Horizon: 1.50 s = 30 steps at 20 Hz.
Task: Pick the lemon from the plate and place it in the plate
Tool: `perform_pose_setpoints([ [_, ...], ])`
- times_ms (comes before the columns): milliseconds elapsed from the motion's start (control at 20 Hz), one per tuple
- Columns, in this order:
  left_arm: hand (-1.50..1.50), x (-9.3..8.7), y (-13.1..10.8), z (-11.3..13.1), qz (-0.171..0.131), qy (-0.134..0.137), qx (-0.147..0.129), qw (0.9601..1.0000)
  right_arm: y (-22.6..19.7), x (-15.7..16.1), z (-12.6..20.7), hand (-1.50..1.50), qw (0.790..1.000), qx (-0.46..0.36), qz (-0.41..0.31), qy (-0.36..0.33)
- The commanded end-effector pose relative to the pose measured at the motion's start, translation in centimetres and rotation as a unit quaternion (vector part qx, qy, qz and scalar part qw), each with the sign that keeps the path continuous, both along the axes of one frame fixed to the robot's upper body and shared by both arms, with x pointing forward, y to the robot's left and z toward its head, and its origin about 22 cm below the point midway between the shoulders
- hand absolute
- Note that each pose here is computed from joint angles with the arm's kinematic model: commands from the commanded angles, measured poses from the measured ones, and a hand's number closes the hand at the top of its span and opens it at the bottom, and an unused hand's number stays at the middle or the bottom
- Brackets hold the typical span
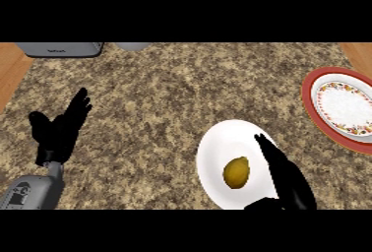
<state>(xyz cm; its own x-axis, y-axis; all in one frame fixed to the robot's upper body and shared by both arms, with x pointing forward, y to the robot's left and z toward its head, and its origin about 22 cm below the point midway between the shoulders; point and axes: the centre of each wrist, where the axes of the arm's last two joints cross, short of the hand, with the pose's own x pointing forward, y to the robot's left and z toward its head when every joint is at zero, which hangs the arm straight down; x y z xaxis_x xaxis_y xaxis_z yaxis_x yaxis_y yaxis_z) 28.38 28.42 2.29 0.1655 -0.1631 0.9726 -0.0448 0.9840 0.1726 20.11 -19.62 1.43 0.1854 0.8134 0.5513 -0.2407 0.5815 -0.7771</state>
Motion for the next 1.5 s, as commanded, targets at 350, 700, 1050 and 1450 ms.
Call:
perform_pose_setpoints([
  [350,0.0,-0.5,-0.1,-0.3,-0.005,0.007,-0.013,0.9999,1.1,1.5,-3.1,-1.5,0.998,-0.03,0.004,0.047],
  [700,0.0,-0.7,0.9,-0.2,0.005,0.003,-0.009,0.9999,2.6,2.8,-2.8,-1.5,0.997,-0.054,0.009,0.051],
  [1050,0.0,-0.3,-0.1,1.2,0.006,0.0,0.001,1.0,2.6,4.1,-3.6,1.5,0.992,-0.047,0.084,0.079],
  [1450,0.0,-1.3,-0.1,0.6,-0.007,0.001,0.005,1.0,4.2,3.8,-5.4,1.5,0.996,-0.037,0.071,0.038],
])
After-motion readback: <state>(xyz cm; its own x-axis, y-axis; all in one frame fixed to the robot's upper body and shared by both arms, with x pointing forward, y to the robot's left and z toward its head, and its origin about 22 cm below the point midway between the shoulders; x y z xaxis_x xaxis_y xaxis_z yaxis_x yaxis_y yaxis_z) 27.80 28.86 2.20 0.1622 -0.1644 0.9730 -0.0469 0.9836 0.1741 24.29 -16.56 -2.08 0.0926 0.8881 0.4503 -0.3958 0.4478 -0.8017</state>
